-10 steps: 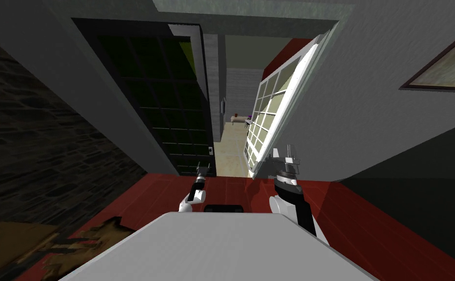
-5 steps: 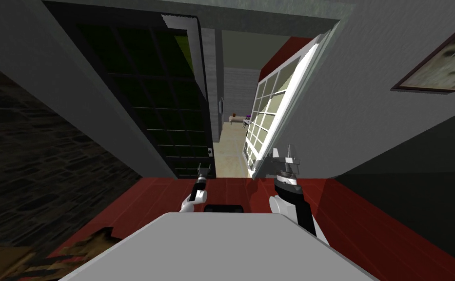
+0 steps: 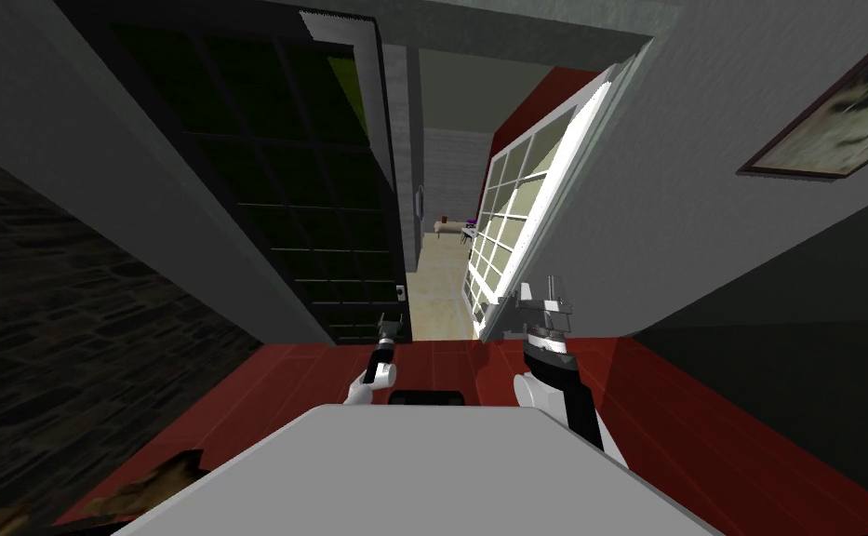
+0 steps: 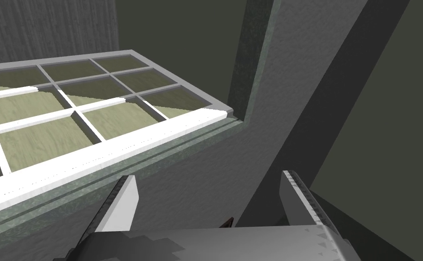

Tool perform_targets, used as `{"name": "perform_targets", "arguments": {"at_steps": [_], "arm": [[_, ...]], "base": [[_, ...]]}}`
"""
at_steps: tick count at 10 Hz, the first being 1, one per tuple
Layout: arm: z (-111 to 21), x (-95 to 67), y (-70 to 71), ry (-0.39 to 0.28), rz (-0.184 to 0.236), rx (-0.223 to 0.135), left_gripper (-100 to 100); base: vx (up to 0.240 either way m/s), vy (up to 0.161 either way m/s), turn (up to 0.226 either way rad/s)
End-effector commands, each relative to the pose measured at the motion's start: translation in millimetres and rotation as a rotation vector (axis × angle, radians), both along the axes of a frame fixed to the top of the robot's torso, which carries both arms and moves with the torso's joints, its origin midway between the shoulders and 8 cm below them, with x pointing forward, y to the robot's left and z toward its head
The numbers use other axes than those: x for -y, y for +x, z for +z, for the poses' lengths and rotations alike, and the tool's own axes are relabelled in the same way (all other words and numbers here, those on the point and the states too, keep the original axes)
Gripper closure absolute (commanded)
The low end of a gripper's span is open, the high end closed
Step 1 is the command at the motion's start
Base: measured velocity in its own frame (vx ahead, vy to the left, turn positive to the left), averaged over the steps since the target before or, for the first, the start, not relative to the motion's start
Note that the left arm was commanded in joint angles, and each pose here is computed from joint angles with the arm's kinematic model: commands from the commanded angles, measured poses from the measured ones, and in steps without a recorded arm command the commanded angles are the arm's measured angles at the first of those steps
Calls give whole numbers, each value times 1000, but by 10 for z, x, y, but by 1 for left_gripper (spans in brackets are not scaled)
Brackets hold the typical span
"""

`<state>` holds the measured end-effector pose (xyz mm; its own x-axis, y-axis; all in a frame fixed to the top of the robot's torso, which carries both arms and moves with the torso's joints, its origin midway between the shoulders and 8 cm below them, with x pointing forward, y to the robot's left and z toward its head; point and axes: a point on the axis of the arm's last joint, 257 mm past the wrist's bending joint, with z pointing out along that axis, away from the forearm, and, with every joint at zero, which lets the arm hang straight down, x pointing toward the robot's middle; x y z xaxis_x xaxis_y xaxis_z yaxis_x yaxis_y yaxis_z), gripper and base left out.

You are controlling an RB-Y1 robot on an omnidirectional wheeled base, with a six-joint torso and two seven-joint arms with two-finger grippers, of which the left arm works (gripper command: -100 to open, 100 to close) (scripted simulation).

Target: Push the door open

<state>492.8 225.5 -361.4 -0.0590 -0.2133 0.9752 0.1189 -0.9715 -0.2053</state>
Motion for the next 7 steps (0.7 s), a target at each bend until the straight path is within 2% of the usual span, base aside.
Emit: {"name": "perform_targets", "arguments": {"at_steps": [1, 7], "arm": [[-51, 15, -9, -30, 1, -7, -100], [-249, 78, -30, -142, 10, -38, -100]], "base": [[48, 51, -74], [59, 73, -85]]}}
